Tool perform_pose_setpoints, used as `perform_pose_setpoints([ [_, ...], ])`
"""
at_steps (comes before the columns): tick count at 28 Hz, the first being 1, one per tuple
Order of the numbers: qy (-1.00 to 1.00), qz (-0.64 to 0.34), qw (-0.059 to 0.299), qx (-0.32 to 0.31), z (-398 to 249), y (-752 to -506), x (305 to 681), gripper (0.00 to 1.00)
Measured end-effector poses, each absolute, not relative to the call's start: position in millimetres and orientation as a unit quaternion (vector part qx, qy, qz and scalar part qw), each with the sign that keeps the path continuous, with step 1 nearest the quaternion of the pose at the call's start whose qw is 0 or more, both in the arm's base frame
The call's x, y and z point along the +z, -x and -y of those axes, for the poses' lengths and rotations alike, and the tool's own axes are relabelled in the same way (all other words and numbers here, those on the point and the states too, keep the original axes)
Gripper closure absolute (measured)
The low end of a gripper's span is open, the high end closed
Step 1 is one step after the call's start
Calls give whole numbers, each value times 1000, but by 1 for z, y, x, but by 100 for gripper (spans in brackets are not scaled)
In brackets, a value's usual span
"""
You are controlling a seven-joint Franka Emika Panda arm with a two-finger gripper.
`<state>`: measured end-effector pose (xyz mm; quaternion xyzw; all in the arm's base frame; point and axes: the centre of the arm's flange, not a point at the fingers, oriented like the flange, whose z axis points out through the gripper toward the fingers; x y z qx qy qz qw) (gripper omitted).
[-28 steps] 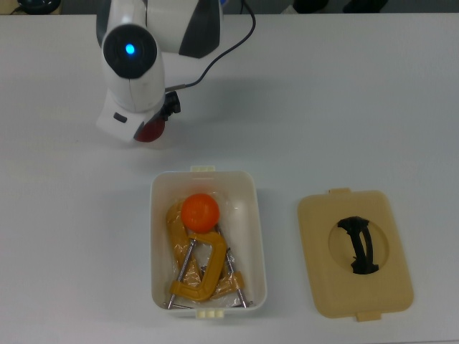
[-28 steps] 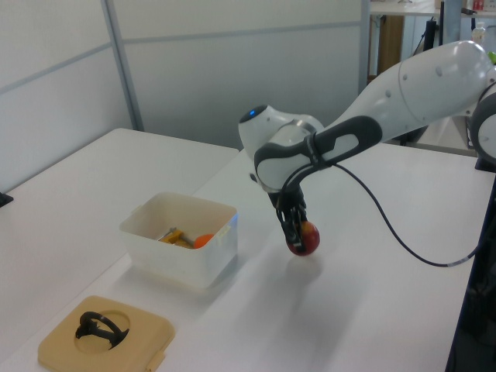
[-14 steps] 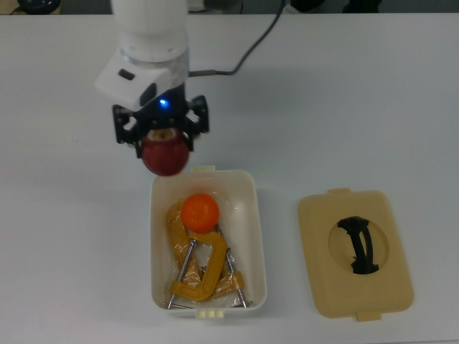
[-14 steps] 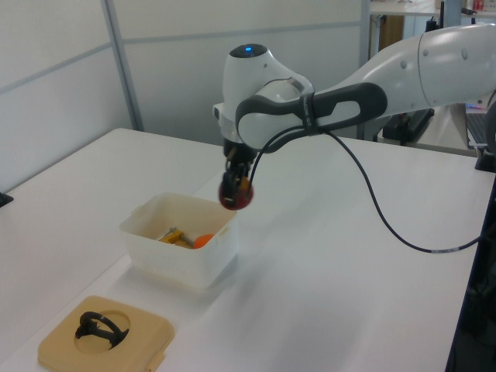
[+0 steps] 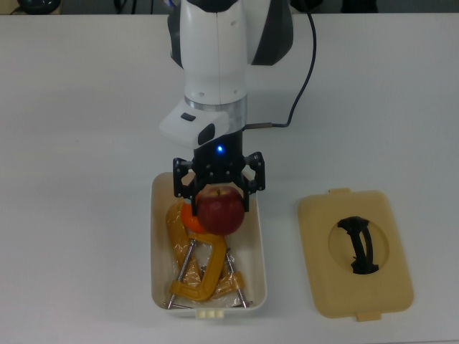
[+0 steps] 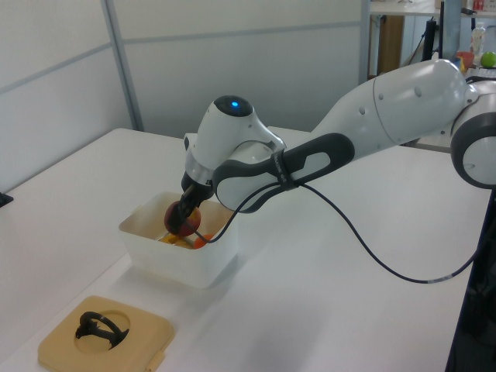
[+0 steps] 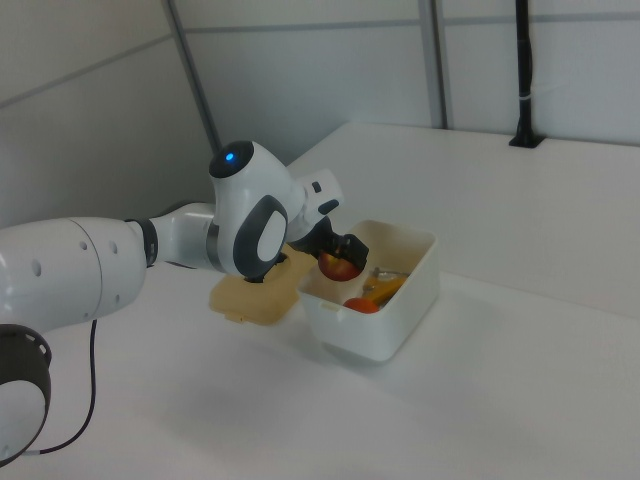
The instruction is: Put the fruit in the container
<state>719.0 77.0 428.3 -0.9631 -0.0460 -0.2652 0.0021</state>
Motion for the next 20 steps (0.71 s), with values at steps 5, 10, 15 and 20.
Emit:
perform_pose_setpoints([
  [5, 962, 25, 8, -273, -77, -720, 436, 0],
  [10, 963, 13, 6, -268, -69, -718, 449, 0],
  [15, 974, -19, 2, -225, -61, -704, 471, 0],
  [20, 984, -50, -3, -173, -57, -680, 503, 0],
])
